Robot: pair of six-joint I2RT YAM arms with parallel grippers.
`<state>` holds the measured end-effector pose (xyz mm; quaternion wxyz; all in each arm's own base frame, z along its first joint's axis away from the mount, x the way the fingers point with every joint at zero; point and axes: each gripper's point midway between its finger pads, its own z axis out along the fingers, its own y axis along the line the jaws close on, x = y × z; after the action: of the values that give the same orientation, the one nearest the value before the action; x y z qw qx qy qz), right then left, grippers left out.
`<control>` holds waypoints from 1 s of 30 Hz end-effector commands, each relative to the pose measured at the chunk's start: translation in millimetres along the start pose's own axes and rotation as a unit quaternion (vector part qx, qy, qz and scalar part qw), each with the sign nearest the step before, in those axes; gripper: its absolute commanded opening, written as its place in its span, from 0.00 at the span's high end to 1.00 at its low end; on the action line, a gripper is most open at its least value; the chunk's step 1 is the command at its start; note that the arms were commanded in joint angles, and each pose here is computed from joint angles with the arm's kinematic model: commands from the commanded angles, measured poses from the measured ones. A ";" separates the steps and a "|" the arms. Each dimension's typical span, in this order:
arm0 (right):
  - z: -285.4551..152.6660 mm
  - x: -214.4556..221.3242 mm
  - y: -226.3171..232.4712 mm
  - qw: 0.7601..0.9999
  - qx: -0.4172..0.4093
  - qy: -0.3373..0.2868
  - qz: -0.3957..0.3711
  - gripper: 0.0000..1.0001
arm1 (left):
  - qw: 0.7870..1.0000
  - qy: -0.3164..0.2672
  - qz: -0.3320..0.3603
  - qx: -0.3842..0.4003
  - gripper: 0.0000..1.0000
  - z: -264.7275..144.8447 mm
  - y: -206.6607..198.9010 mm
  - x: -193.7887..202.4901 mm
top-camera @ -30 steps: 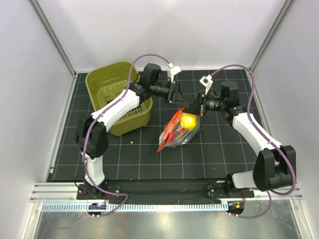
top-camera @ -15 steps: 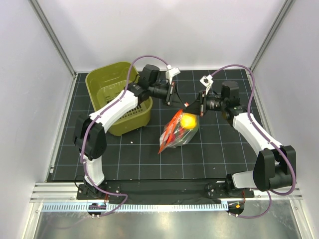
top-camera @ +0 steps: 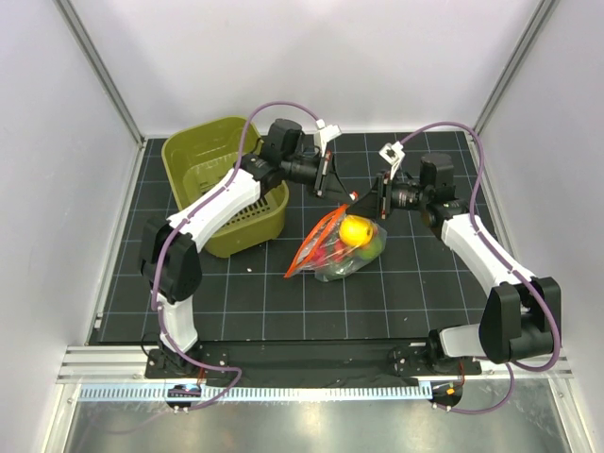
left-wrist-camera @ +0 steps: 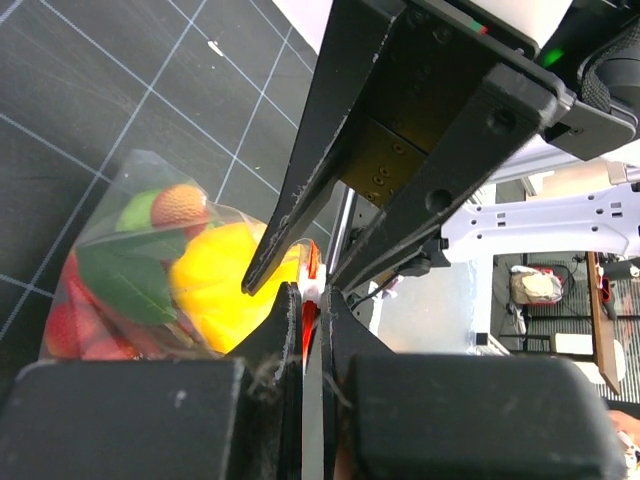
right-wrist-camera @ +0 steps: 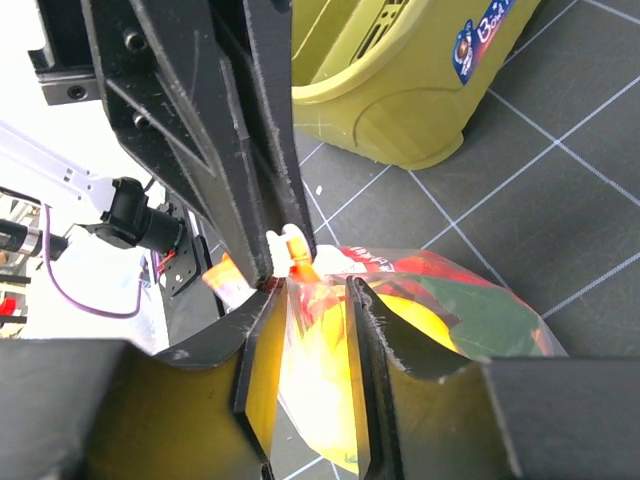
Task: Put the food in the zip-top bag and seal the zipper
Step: Zip the zipper food storage bag at the center of the board.
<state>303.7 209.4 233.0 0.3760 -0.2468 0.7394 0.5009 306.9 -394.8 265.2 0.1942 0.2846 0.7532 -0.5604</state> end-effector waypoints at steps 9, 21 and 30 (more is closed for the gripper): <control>-8.7 -18.1 33.1 0.998 -0.035 -0.021 -0.050 0.55 | 0.999 -0.014 0.051 0.012 1.00 -15.9 -31.4 -18.4; -10.8 -18.8 27.8 0.998 -0.022 -0.022 -0.055 0.70 | 0.998 -0.013 0.059 0.003 1.00 -19.9 -32.7 -16.8; -13.9 -21.9 19.0 0.998 0.001 -0.024 -0.061 0.99 | 0.998 -0.003 0.062 -0.010 1.00 -24.9 -31.7 -9.3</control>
<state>293.8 207.9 245.8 0.3901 -0.2653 0.7274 0.4983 301.3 -386.7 265.7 0.1947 0.3032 0.7600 -0.5409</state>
